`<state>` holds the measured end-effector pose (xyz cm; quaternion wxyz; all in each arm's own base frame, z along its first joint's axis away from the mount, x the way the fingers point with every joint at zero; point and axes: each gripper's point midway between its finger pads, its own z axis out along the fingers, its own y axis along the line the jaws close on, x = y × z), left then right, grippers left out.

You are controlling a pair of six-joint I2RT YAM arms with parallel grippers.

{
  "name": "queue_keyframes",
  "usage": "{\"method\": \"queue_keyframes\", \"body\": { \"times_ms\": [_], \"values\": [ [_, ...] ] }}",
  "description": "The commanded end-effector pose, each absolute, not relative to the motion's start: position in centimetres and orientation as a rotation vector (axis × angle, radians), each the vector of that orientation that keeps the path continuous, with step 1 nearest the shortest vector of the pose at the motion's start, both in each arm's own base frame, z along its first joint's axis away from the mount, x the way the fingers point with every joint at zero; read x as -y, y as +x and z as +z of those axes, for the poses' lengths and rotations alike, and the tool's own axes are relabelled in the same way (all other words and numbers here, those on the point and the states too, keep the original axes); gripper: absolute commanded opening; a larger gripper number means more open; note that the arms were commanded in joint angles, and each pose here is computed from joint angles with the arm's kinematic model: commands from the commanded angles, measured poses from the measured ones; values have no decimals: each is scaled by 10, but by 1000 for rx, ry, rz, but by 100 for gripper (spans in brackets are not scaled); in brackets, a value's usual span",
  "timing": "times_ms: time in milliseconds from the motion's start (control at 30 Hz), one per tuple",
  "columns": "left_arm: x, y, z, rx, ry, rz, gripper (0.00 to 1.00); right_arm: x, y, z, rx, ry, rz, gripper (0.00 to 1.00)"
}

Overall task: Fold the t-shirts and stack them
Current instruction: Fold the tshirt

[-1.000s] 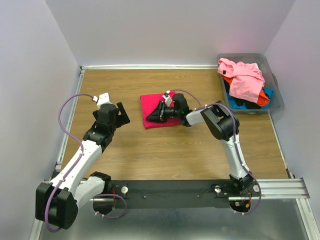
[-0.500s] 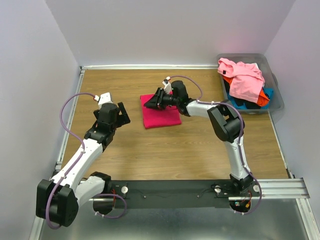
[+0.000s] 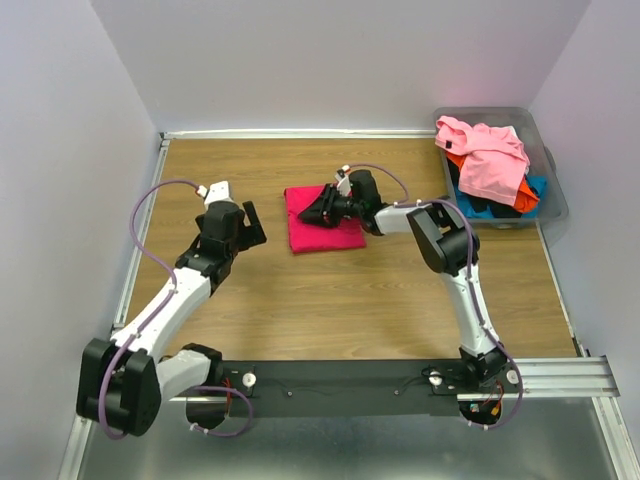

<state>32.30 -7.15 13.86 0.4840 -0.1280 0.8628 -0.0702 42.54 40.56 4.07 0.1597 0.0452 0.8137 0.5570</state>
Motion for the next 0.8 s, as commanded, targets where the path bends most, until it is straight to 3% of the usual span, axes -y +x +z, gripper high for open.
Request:
{"method": "queue_keyframes", "body": {
  "times_ms": [0, 67, 200, 400, 633, 767],
  "values": [
    [96, 354, 166, -2041, -252, -287, 90, -389, 447, 78, -2230, 92, 1560, 42],
    [103, 370, 169, -2034, -231, -302, 85, -381, 458, 91, -2194, 88, 1556, 42],
    [125, 409, 196, -1970, -170, -370, 65, -356, 490, 116, -2114, 87, 1508, 42],
    [165, 461, 165, -2054, -68, -485, 42, -330, 522, 109, -2094, 126, 1414, 41],
    [195, 511, 127, -2118, -24, -552, 26, -308, 556, 83, -2121, 214, 1269, 38],
    [204, 532, 92, -2171, -14, -558, 26, -288, 564, 55, -2154, 329, 1202, 36]
  ]
}}
